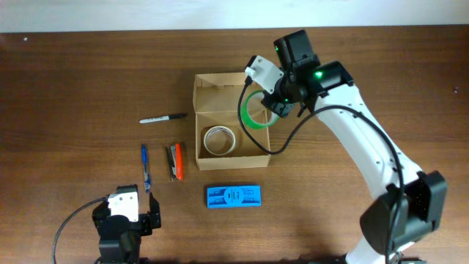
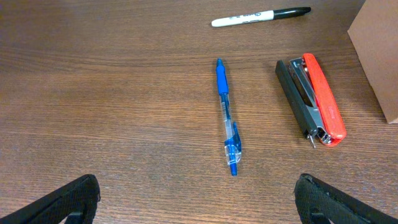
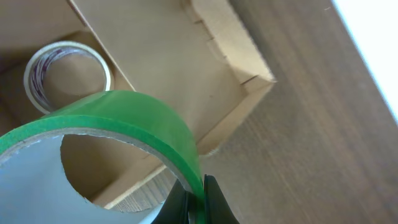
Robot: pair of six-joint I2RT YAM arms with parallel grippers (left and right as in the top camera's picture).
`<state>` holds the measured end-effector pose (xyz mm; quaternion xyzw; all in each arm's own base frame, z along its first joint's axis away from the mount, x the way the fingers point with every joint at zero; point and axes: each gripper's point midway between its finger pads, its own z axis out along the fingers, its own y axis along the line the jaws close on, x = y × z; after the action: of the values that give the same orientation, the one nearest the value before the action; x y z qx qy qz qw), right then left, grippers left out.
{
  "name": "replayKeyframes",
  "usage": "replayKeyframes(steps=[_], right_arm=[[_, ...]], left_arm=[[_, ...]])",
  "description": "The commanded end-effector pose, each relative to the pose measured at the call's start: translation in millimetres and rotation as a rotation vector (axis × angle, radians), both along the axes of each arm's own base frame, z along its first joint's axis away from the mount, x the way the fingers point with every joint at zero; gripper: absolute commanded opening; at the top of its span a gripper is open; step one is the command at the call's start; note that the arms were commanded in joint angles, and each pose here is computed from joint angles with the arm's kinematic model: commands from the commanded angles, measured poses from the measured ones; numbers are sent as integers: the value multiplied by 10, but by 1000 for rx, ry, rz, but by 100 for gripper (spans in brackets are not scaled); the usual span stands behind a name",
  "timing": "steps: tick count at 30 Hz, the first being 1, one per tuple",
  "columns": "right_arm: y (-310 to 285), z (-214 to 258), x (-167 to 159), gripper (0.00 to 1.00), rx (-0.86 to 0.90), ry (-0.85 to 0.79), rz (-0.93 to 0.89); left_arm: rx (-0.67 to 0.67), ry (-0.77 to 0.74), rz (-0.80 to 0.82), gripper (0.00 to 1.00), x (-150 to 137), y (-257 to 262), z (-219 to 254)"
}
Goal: Pack container
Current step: 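Lift the green tape roll into the box and release it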
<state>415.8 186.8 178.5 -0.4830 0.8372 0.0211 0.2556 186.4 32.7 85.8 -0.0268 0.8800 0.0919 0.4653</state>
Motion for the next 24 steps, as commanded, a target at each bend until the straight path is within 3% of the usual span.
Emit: replayKeyframes(steps=[1, 24], right_arm=[[179, 48, 36, 4, 38, -16, 49], [448, -405, -319, 4, -34, 151, 130]], left_arm=[[21, 8, 0, 100, -6, 21, -28], [21, 8, 0, 100, -6, 21, -28]])
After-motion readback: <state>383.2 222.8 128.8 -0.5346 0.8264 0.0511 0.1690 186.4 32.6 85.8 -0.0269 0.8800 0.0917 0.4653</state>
